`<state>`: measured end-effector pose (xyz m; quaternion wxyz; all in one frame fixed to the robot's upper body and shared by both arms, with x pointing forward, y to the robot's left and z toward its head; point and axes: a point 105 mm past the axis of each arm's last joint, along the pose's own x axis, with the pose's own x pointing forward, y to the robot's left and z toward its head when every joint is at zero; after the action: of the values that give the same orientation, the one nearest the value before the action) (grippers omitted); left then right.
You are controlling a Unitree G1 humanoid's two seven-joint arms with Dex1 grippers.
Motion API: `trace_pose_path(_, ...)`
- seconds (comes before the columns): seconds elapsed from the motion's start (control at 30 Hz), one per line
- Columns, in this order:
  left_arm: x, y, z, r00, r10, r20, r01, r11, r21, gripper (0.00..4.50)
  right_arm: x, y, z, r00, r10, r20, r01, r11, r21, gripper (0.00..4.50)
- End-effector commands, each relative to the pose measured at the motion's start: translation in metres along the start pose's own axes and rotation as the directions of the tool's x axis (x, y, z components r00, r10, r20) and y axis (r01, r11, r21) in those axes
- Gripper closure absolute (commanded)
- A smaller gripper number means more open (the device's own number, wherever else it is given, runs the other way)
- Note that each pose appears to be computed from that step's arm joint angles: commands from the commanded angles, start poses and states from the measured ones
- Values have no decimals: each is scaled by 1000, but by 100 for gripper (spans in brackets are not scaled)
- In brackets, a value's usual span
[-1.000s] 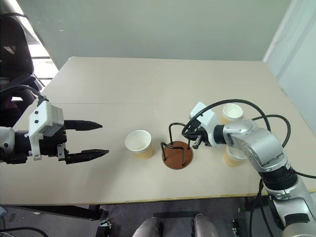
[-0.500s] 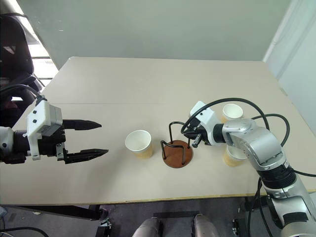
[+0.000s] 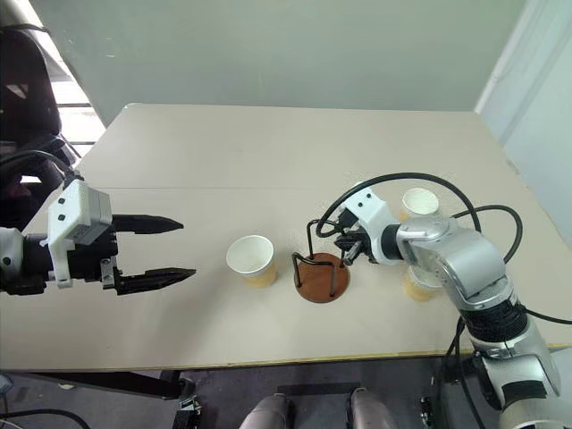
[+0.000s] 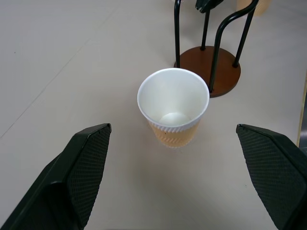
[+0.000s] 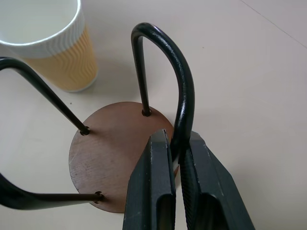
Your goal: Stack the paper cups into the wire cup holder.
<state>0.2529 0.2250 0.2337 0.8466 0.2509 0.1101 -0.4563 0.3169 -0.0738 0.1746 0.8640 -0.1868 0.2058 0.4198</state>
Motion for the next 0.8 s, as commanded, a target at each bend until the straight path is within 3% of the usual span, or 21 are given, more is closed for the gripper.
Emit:
trace_pose_path(0.03,-2,1,9,1000,-3,11,3,999,37,0,1,2,-4,1000,-9,-13,9,1000,11,445)
trace_pose_path(0.5,-3,0,8,1000,-1,0,1,999,39,0,-5,-11,-1,999,-51,-19,51,999,-16,445)
trace_pose_path(0.8,-1,0,8,1000,-6,6,6,999,43,0,-7,13,0,996,86,-6,-86,991,-100,445)
